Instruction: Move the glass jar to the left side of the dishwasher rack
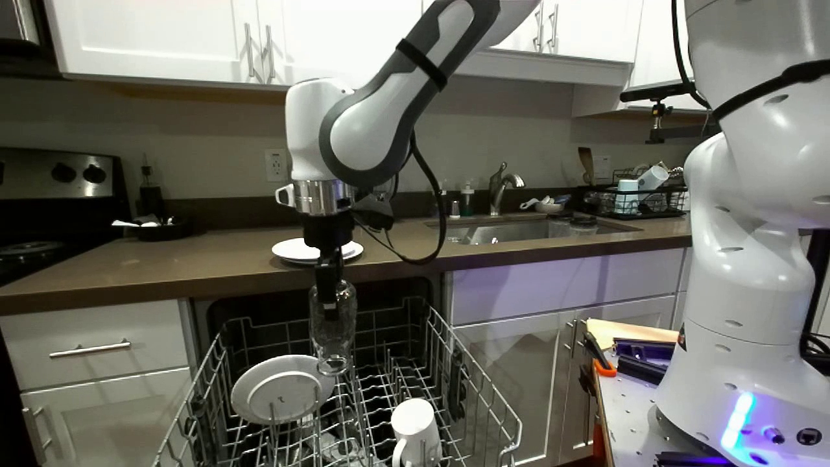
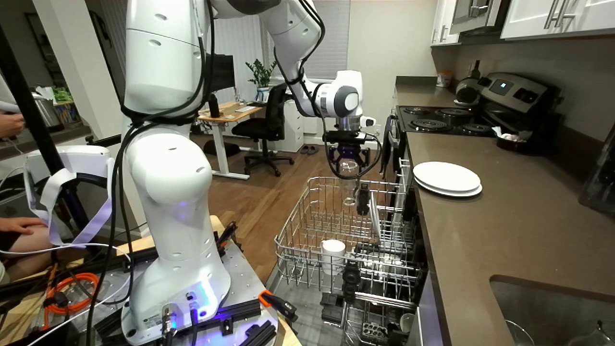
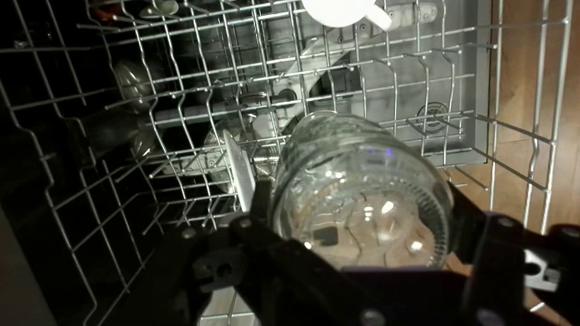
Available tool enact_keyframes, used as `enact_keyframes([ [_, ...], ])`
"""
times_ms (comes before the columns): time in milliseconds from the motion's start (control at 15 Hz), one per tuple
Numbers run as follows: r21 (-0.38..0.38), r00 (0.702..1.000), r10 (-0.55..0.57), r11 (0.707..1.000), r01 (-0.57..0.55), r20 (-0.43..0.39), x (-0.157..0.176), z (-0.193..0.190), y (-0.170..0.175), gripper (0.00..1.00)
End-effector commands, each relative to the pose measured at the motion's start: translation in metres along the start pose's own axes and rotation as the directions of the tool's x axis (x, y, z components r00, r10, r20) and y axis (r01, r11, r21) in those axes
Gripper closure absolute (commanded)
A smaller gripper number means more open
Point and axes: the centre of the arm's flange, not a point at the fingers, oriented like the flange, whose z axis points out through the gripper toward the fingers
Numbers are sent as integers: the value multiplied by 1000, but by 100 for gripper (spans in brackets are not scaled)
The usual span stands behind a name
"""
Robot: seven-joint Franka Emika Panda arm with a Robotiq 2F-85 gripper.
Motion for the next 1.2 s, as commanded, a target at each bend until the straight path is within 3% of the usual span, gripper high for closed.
enact_keyframes([
  [0,15,998,-46,999,46,-43,29,2,0,39],
  [600,63,991,-122,990,125,-49,89,39,-11,39],
  [1133,121,991,-119,985,125,-55,109,76,-26,39],
])
